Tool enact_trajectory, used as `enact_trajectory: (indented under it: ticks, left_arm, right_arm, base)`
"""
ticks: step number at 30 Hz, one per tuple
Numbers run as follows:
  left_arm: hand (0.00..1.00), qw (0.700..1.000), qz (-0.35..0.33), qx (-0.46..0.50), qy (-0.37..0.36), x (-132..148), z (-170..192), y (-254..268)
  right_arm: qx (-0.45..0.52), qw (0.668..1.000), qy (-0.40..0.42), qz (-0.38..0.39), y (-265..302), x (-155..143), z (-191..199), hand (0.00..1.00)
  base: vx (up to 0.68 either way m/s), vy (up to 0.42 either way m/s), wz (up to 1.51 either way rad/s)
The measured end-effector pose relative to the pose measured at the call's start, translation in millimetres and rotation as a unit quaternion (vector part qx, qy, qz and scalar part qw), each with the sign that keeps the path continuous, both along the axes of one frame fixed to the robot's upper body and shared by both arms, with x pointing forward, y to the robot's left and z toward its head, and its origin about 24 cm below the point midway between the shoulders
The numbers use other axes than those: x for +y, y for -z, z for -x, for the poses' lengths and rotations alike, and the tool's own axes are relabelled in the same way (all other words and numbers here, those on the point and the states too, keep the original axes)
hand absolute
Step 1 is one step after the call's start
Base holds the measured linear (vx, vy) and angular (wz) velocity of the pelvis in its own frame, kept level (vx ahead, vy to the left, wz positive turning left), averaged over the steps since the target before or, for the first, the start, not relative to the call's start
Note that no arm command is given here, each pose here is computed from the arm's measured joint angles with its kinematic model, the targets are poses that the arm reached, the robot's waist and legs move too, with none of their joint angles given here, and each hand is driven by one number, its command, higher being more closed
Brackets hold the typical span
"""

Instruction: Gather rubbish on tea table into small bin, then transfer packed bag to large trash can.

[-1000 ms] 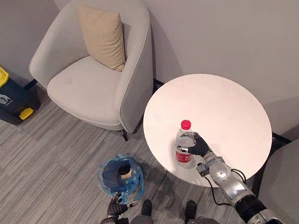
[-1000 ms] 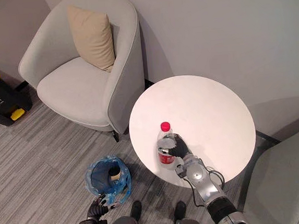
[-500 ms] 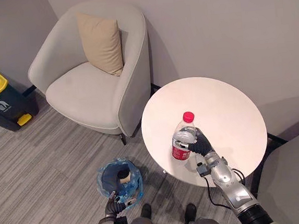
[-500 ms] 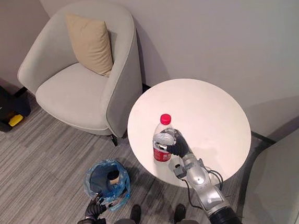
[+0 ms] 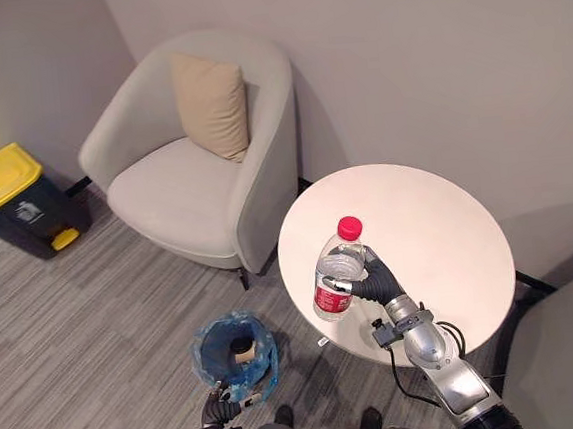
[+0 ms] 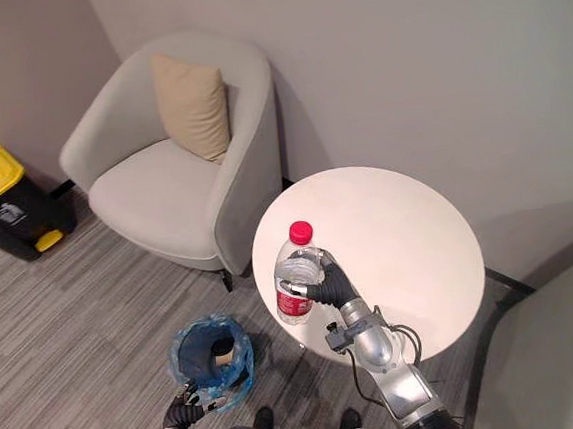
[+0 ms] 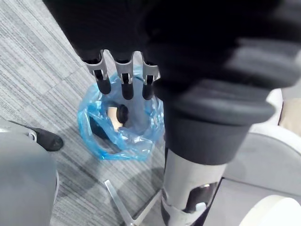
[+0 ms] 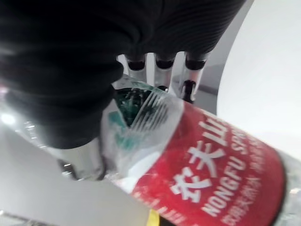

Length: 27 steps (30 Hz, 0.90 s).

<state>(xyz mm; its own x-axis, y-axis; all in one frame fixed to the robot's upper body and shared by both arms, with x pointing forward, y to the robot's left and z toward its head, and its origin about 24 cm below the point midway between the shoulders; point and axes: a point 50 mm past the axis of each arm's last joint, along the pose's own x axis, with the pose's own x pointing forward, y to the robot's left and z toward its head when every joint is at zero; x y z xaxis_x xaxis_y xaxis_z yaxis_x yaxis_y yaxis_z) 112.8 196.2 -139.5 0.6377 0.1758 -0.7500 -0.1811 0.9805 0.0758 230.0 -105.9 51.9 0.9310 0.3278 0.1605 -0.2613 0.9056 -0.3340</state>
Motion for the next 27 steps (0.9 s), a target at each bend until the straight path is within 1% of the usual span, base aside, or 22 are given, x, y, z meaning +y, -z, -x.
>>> enact_trajectory:
  ticks: [7, 9, 11, 17, 21, 27]
  left_arm:
    - [0.00, 1.000, 0.007, 0.003, 0.005, -8.3, 1.5, 1.9]
    - [0.00, 1.000, 0.010, 0.002, 0.017, -14.1, -0.5, 2.0]
    - [0.00, 0.999, 0.013, 0.005, 0.030, -20.8, 1.2, 3.0]
    - [0.00, 0.999, -0.002, -0.009, 0.039, -14.8, -5.4, -0.3]
    - [0.00, 0.996, -0.023, -0.014, 0.080, -12.4, -13.5, -3.0]
    - [0.00, 0.996, -0.037, -0.013, 0.078, -4.1, -14.2, -4.2]
  right_arm:
    - [-0.026, 1.000, 0.005, 0.002, -7.0, 3.4, -1.1, 1.00]
    - [-0.034, 0.999, 0.018, 0.008, -8.9, -1.5, -3.6, 1.00]
    - [-0.031, 0.998, 0.043, 0.030, -6.1, -12.9, -7.1, 1.00]
    - [-0.029, 0.998, 0.048, 0.012, -7.1, -5.4, -12.2, 1.00]
    - [-0.020, 0.999, 0.048, 0.008, -4.6, -2.6, -12.2, 1.00]
    - [0.007, 0.999, 0.043, 0.013, 6.8, -3.1, -9.1, 1.00]
  base:
    - [-0.04, 0.012, 1.01]
    - [0.06, 0.119, 0.85]
    - [0.07, 0.117, 0.60]
    - [0.05, 0.137, 0.28]
    - [0.02, 0.121, 0.57]
    - [0.10, 0.010, 0.88]
